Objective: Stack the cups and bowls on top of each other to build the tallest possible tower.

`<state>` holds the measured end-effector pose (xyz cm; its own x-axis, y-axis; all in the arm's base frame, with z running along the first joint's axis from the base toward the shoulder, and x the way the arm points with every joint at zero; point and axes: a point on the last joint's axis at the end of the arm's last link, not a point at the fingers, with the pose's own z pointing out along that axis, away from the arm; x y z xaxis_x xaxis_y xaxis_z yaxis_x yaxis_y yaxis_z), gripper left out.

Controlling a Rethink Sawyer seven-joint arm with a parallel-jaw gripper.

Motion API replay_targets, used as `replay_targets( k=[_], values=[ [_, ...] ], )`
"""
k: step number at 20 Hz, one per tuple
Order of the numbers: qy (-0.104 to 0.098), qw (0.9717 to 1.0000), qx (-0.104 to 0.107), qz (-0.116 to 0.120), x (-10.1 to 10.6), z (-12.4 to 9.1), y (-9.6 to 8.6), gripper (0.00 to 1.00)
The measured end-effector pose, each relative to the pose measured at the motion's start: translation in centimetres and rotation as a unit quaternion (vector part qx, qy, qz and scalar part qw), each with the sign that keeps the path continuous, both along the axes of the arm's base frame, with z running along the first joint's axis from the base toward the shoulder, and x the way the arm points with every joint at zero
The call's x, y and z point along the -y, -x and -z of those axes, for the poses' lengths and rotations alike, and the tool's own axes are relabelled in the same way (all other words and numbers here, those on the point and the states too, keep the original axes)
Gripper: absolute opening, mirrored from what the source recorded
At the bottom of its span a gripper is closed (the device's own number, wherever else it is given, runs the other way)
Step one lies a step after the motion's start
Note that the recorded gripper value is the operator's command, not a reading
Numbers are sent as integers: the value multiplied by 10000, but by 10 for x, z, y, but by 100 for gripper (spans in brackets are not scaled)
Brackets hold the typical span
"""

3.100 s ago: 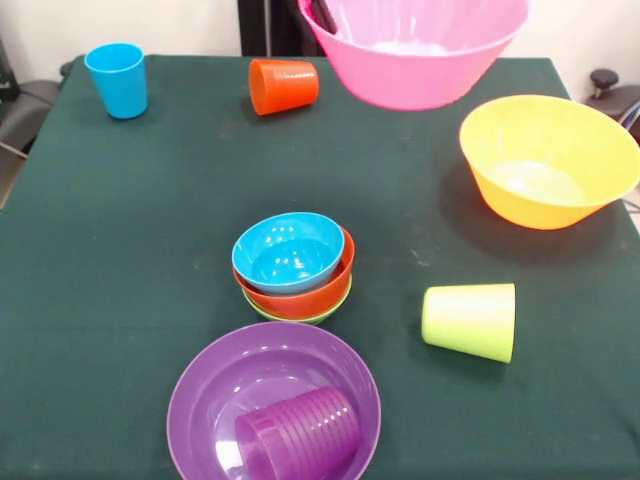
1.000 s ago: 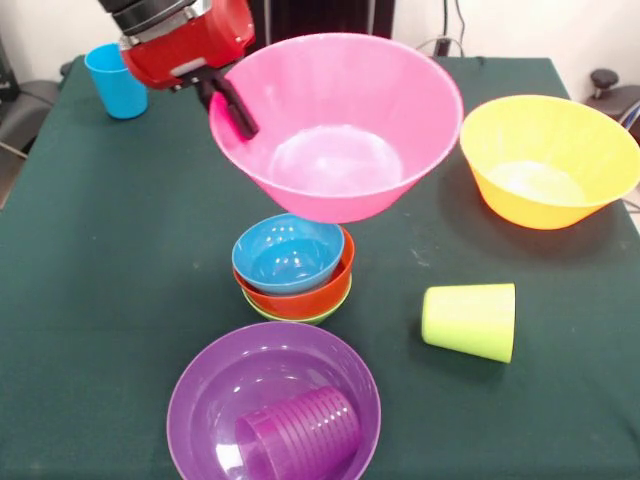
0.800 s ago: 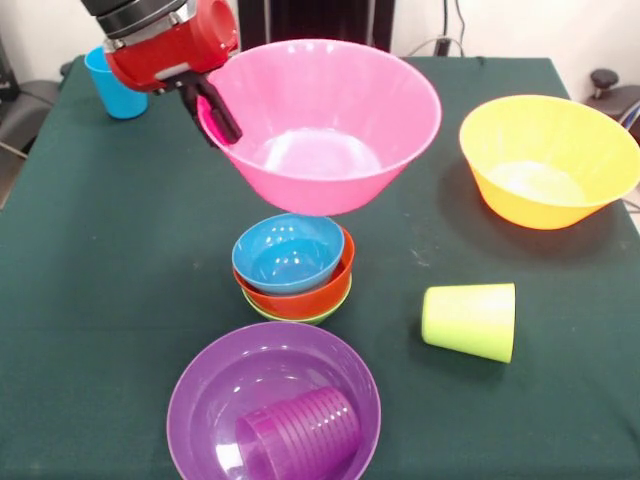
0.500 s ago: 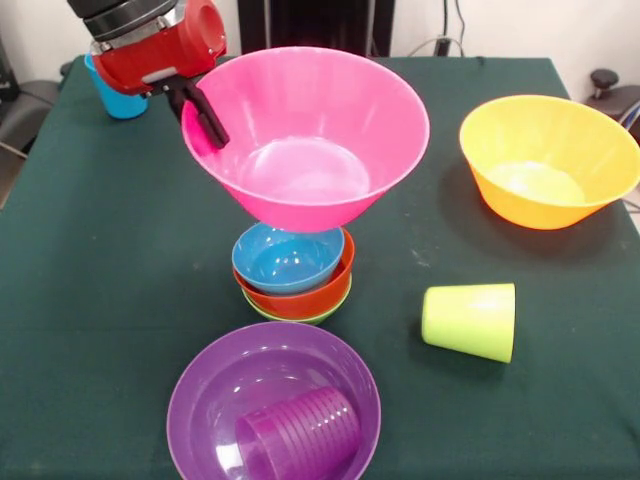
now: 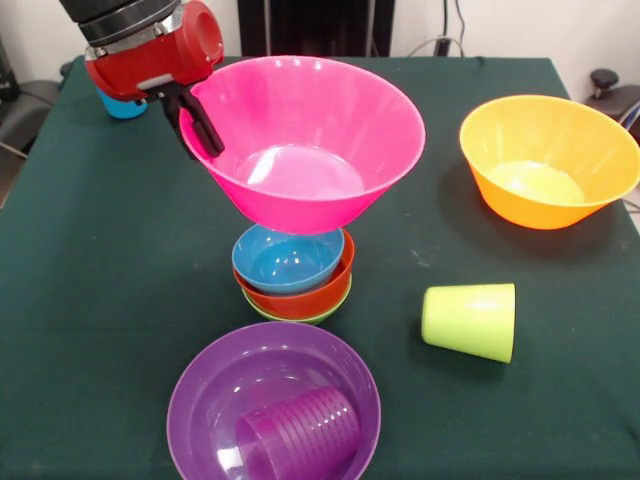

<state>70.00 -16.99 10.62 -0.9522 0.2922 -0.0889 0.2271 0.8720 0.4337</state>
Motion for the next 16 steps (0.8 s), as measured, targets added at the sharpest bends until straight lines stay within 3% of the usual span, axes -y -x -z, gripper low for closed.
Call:
replay_targets(
  k=[16],
  values=[
    [180, 9996, 209, 6, -1, -11, -32, 0]
  ],
)
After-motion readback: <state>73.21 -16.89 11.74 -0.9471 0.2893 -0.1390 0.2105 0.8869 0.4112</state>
